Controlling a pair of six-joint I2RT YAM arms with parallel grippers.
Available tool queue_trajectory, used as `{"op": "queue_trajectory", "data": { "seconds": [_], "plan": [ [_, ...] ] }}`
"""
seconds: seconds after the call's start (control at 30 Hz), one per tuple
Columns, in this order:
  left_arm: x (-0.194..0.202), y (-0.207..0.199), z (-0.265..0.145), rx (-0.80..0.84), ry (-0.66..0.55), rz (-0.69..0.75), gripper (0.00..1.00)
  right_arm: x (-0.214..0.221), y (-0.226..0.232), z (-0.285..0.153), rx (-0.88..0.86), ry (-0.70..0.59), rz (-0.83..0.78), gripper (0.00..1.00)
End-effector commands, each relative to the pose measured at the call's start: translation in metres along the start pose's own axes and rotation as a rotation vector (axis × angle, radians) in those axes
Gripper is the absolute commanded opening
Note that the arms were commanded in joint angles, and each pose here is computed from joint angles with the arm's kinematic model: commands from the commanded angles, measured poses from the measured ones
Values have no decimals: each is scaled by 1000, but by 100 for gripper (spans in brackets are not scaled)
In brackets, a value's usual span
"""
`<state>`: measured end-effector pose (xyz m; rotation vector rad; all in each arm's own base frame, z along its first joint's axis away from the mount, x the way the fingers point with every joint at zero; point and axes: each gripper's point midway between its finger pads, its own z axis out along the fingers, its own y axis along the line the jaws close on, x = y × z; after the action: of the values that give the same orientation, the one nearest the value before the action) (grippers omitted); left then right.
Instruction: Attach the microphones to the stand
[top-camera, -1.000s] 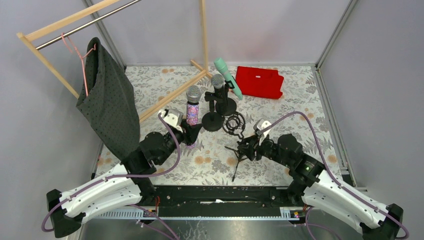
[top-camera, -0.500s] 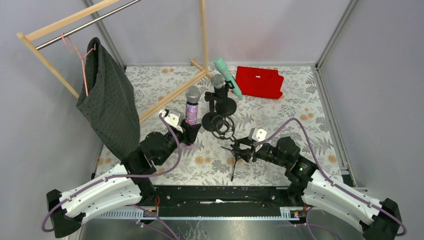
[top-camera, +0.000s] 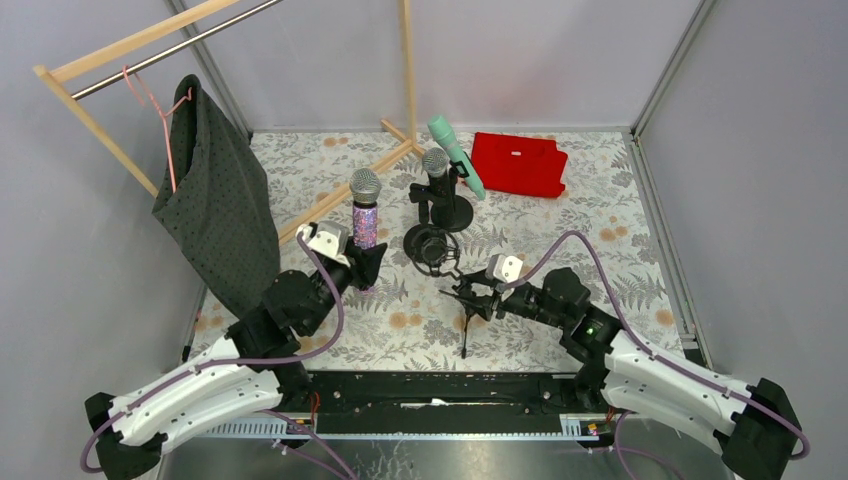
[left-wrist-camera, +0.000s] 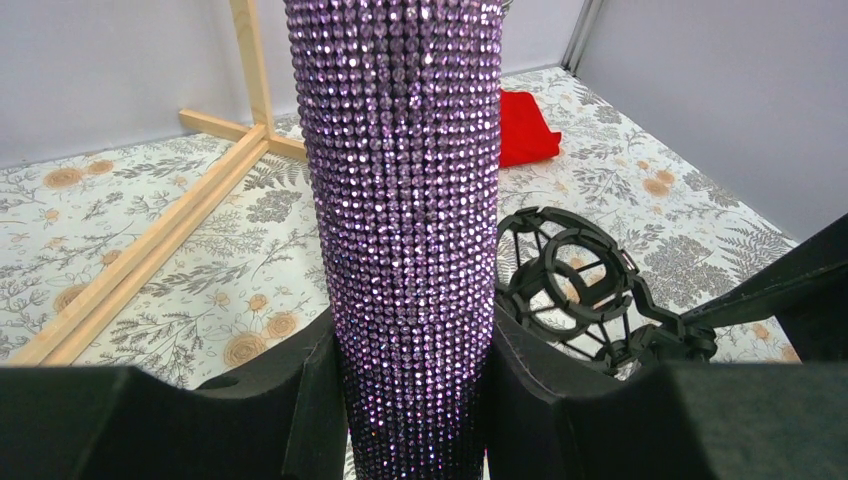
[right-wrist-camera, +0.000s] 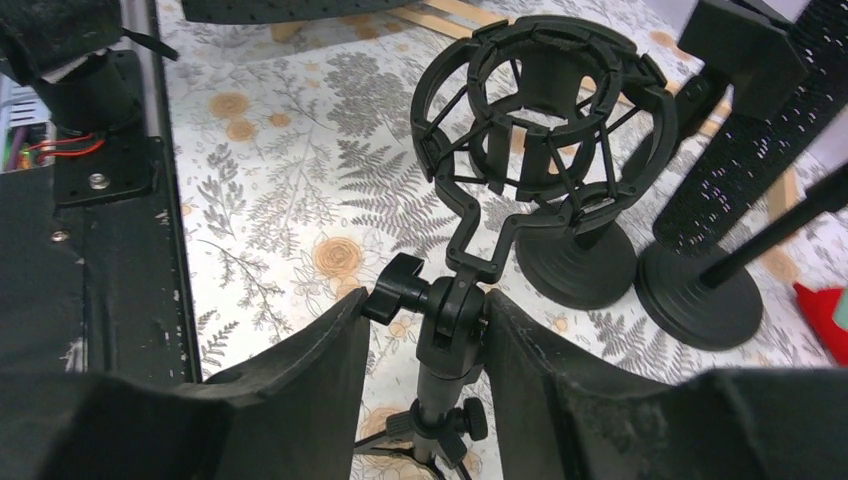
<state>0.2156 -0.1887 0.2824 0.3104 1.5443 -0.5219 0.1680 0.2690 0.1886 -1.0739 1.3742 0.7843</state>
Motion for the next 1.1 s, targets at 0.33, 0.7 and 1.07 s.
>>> {"op": "queue_trajectory", "data": {
  "seconds": [0.33,0.7,1.07],
  "plan": [
    [-47,-8,-2,41,-156,-44,0,0,-15,-30,127,79,3,77],
    [-64,-42,-14,266,-303,15,0,-67,-38,-64,314,-93,153,80],
    [-69,-64,-7,360,-293,50,0,-88,-61,-65,525,190,560,86]
  ]
}}
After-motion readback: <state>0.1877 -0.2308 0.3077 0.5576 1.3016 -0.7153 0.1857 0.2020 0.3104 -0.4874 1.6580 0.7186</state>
